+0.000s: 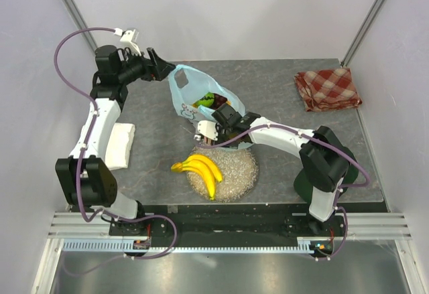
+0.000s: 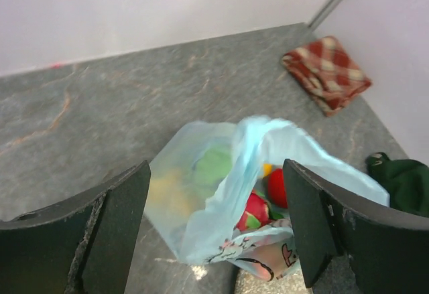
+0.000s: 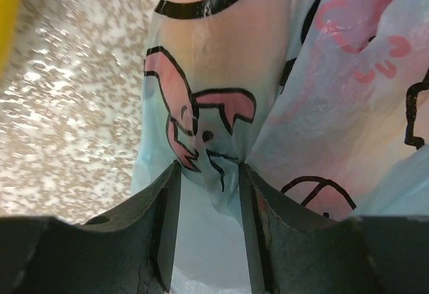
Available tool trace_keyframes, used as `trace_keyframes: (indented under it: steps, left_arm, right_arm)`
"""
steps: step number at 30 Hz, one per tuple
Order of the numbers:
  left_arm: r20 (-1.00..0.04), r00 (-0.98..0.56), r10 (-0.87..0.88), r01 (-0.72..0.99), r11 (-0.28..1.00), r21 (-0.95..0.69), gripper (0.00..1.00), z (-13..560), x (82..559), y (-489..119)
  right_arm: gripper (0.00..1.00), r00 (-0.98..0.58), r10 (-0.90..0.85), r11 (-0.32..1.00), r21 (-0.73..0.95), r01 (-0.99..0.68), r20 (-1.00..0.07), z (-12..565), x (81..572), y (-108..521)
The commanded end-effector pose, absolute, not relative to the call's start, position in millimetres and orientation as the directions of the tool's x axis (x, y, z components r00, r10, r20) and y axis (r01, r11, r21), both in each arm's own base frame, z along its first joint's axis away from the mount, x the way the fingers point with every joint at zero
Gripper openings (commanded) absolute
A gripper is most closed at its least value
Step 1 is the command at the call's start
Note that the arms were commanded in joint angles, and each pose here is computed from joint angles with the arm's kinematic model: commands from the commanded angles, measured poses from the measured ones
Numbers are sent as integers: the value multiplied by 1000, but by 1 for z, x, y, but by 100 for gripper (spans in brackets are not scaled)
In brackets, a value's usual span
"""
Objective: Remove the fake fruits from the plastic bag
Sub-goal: Adjust the plastic bag at the center of the board.
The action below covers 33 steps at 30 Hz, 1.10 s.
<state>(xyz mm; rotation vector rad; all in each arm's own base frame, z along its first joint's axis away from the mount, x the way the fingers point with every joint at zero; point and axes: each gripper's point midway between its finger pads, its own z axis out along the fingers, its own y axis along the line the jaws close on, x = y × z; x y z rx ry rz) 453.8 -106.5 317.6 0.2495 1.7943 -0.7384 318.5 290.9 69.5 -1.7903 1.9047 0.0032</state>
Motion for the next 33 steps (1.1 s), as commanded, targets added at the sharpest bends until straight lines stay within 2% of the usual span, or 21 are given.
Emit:
trace_keyframes:
  steps: [1,4,5,11,16,21,23,24,25,27,30,32,33]
  left_arm:
    - [-915,-343,-213,587,712,-386,88,333,445,-122]
    - [-910,-337,-241,588,700,-404,87,342,441,-124]
    - [-925,-320,-206,626,687,-370,87,344,437,-142]
    - [-931,-359,-69,633,715,-297,83,310,435,-153]
    - [-926,-376,-25,536,809,-239,76,282,433,-140]
    - [-925,-379,16,481,857,-183,75,273,441,-129]
    - [-920,-391,13,488,851,-196,58,270,443,-132]
    - [-918,-398,5,514,829,-218,47,271,441,-139]
    - [-911,-413,-16,524,814,-252,23,271,438,-146]
    - [-906,-422,-33,567,770,-292,2,272,435,-162]
    - [-886,-461,-44,590,731,-344,2,265,427,-186]
    - [-870,-490,-65,593,707,-386,2,264,422,-197]
    - [-867,-494,-68,601,694,-397,2,265,418,-201]
  right_arm:
    - [46,46,-958,86,-434,-897,-284,64,353,266]
    - [47,64,-958,74,-459,-886,-278,70,363,266]
    - [47,62,-958,78,-461,-884,-279,71,366,266]
    - [47,63,-958,84,-484,-871,-279,76,378,266]
    - [48,53,-961,94,-501,-860,-271,77,391,253]
    - [48,56,-970,83,-535,-841,-238,78,421,229]
    - [48,64,-975,65,-550,-833,-212,78,435,217]
    - [48,66,-976,63,-562,-825,-207,79,442,212]
    - [48,52,-979,71,-567,-820,-198,76,450,200]
    - [50,60,-985,51,-595,-802,-165,74,464,184]
    - [55,-3,-988,96,-594,-799,-156,80,477,149]
    - [59,11,-972,135,-601,-788,-233,125,473,149]
    - [65,49,-952,116,-503,-857,-303,132,446,161]
